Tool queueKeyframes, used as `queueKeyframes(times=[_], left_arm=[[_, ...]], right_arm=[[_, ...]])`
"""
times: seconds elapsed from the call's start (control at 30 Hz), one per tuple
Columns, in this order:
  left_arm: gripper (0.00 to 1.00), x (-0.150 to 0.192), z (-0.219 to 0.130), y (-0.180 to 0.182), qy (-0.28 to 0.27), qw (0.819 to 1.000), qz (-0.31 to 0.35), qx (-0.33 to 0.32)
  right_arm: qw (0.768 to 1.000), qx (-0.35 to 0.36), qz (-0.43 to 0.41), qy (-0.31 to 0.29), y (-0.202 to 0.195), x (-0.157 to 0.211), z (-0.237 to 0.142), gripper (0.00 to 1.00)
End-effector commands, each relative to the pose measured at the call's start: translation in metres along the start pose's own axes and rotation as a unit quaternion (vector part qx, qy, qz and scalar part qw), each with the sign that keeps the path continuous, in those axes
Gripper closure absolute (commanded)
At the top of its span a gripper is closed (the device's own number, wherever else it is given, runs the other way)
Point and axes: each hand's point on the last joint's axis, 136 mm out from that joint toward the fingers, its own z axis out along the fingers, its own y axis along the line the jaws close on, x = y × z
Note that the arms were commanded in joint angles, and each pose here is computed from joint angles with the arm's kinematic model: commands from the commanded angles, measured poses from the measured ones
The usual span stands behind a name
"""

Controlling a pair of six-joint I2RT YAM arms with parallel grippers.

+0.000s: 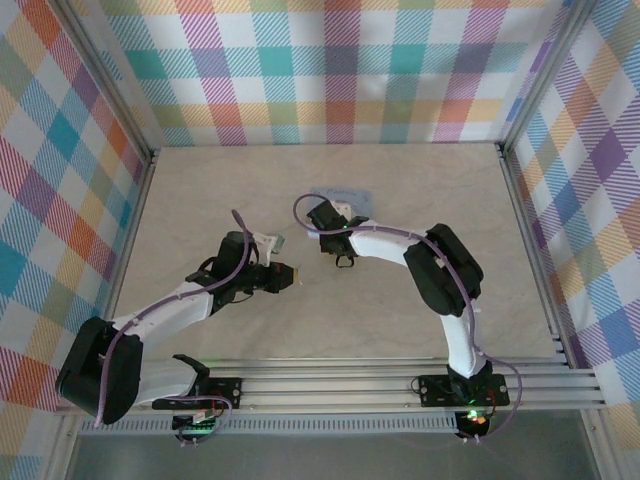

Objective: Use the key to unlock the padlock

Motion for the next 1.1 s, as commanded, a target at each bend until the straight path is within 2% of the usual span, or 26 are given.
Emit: queueKeyframes(times=[0.0,0.13,0.57,0.87,1.07], left_arm=[[1.00,-0.006,-0.005,0.001,-0.022,1.000,0.012,0.000],[1.00,-0.005,-0.004,0.002,-0.022,1.000,0.008,0.001],[1.00,-0.002,-0.002,0.004,-0.019,1.000,0.006,0.000],[1.00,0.001,0.000,0.008,-0.017,1.000,0.004,-0.005],[1.00,0.002,0.001,0.010,-0.018,1.000,0.004,-0.009]], right_arm=[[1.000,0.011,0.013,-0.012,-0.003,-0.009,0.006,0.52],[1.000,0.011,0.011,-0.013,-0.004,-0.011,0.010,0.56],[1.000,0.001,0.003,-0.010,0.001,-0.016,0.023,0.57],[1.000,-0.009,-0.014,-0.018,0.006,-0.026,0.016,0.68],[0.999,-0.019,-0.026,-0.018,0.005,-0.032,0.010,0.83]])
